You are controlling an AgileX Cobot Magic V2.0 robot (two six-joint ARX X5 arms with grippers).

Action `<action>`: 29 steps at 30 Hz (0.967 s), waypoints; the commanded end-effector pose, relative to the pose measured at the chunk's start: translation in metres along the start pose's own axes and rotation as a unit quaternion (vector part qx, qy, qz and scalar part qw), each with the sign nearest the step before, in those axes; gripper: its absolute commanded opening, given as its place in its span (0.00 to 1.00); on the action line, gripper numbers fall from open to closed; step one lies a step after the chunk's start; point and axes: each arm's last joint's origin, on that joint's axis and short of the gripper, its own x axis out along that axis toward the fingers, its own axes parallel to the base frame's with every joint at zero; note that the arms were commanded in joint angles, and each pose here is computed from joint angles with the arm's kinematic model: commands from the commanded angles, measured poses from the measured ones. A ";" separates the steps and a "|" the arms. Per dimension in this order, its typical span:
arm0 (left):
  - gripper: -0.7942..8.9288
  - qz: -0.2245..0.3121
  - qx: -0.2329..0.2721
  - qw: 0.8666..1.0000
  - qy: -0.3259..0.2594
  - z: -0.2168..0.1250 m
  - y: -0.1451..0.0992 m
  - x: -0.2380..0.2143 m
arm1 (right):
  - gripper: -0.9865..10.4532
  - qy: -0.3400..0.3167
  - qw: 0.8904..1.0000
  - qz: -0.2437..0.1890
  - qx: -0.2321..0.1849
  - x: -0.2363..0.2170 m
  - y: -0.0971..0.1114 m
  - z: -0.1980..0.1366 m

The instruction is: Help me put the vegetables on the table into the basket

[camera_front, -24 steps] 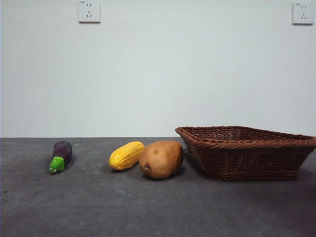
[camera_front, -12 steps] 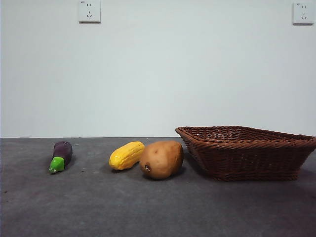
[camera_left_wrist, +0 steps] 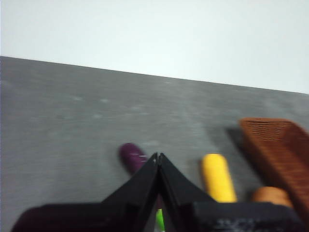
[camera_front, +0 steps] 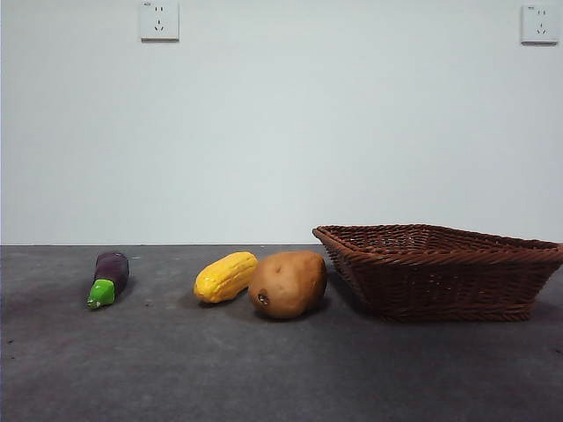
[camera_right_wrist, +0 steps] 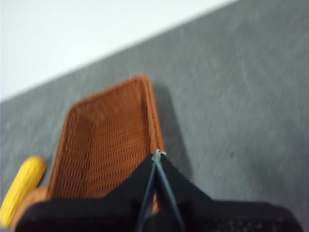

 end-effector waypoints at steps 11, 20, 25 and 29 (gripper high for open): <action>0.08 -0.208 -0.081 0.964 0.143 0.013 -0.004 0.046 | 0.09 0.200 0.979 -0.014 0.037 0.039 0.012 0.039; 0.08 -0.180 -0.144 0.948 0.219 -0.007 0.007 0.071 | 0.11 0.294 0.954 0.054 0.024 0.081 0.018 0.056; 0.08 -0.168 -0.162 0.938 0.256 -0.018 0.012 0.081 | 0.53 0.366 0.930 0.040 0.009 0.130 0.018 0.072; 0.08 -0.161 -0.172 0.931 0.279 -0.024 0.015 0.084 | 0.59 0.405 0.914 0.021 0.000 0.175 0.015 0.083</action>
